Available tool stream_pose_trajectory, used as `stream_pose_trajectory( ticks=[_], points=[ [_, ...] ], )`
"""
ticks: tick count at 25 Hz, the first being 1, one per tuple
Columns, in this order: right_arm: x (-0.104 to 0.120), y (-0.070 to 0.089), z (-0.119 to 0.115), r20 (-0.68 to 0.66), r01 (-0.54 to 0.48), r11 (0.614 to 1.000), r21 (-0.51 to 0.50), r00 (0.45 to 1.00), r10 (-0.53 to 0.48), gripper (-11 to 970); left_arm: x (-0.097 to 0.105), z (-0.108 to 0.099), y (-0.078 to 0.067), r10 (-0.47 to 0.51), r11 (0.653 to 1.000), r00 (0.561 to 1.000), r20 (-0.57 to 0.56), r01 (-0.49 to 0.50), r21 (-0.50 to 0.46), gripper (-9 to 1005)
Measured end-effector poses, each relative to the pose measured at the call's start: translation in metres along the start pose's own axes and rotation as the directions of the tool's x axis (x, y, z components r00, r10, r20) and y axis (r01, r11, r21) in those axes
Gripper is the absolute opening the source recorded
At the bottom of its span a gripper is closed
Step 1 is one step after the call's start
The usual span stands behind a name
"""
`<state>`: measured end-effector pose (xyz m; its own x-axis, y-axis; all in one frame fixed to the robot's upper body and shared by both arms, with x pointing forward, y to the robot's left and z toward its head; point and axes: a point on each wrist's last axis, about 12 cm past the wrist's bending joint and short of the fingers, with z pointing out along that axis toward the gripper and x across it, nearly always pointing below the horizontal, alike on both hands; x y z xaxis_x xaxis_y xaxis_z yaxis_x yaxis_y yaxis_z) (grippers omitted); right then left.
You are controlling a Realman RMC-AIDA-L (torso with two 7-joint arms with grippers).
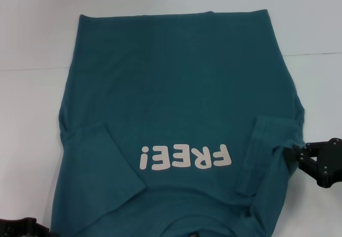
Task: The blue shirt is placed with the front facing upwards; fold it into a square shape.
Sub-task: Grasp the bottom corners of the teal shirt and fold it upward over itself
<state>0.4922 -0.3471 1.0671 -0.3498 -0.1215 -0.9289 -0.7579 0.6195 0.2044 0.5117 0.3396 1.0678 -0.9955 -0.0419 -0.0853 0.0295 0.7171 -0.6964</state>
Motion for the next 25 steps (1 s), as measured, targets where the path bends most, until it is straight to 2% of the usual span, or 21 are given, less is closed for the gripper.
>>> stream_pose_trajectory(
  ticks=[16,25],
  points=[
    [-0.001,0.0,0.001,0.002,-0.001,1.0,-0.004,1.0,0.001,31,-0.004,0.003,-0.005,0.043,0.999,0.999,0.007,-0.043,0.011,41],
    [-0.005,-0.002,0.004,0.006,0.008,1.0,-0.003,1.0,-0.008,31,-0.012,0.004,-0.01,0.09,0.995,0.994,0.061,-0.092,0.032,35]
  ],
)
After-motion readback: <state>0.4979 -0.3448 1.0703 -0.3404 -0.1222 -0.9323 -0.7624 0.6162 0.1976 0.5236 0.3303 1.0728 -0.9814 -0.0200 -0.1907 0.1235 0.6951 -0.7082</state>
